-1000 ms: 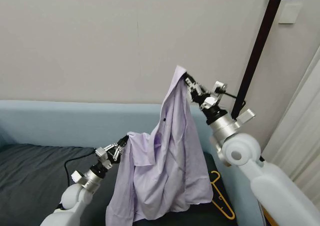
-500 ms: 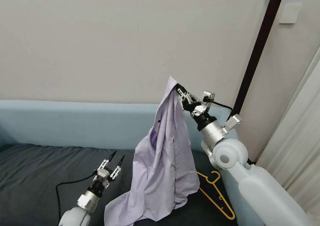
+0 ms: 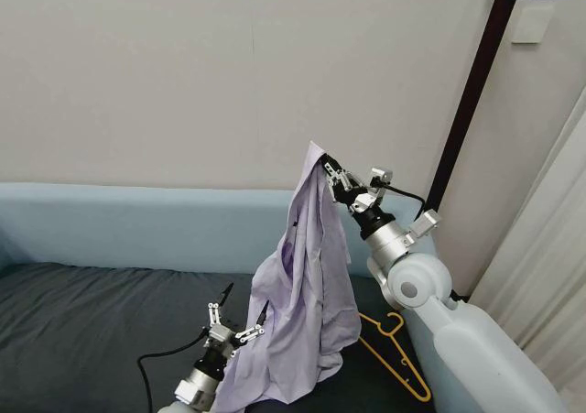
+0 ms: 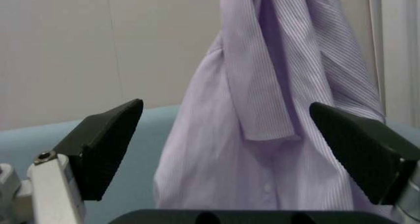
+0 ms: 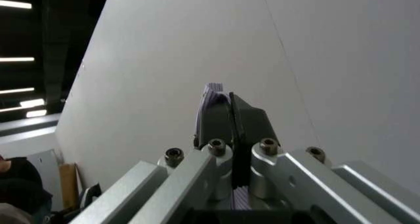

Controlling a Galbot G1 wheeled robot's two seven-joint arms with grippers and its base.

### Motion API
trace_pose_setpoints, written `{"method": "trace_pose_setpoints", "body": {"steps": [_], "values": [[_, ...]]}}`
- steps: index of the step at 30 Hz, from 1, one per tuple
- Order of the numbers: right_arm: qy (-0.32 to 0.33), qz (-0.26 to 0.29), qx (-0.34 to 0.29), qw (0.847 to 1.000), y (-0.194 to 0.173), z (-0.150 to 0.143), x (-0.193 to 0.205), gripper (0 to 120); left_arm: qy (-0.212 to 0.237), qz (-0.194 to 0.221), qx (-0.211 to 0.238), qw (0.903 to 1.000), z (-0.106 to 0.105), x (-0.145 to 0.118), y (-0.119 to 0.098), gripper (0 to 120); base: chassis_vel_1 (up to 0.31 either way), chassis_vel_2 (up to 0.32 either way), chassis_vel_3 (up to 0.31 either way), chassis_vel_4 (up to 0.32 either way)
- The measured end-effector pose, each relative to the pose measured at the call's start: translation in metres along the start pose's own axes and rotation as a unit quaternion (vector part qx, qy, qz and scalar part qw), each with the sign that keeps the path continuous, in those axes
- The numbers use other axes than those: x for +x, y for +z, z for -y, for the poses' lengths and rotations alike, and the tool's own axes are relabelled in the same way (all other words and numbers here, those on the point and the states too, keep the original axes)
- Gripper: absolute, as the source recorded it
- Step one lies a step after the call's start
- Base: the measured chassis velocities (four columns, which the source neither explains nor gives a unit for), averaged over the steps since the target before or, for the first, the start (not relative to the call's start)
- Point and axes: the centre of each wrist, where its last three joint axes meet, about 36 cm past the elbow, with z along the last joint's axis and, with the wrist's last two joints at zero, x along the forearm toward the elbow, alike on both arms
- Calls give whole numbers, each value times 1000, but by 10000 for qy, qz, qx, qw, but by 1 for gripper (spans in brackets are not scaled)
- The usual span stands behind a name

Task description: Pick up the clothes from the sofa and hang them on the clothes hanger.

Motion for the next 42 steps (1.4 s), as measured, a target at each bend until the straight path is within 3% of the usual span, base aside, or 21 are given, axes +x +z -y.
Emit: {"method": "trace_pose_setpoints", "body": {"steps": [6,8,12,24,33,42], "values": [[6,-13,32,10000,-1,2,2,0,-134,-45,364,9992,44,-28,14,100,0,0,0,0],[6,-15,34,10000,-2,2,2,0,-158,-35,408,9990,47,-31,14,100,0,0,0,0],[26,-29,64,10000,-3,4,7,0,-694,186,837,9939,76,-68,6,100,0,0,0,0],[4,-41,54,10000,-2,2,9,0,-1002,96,874,9911,85,-96,14,100,0,0,0,0],[-19,-73,39,10000,1,1,8,0,-1271,-175,595,9899,120,-102,36,94,0,0,0,0],[-3,-100,79,9999,0,6,12,0,-1568,-356,471,9859,133,-93,44,73,0,0,0,0]]}}
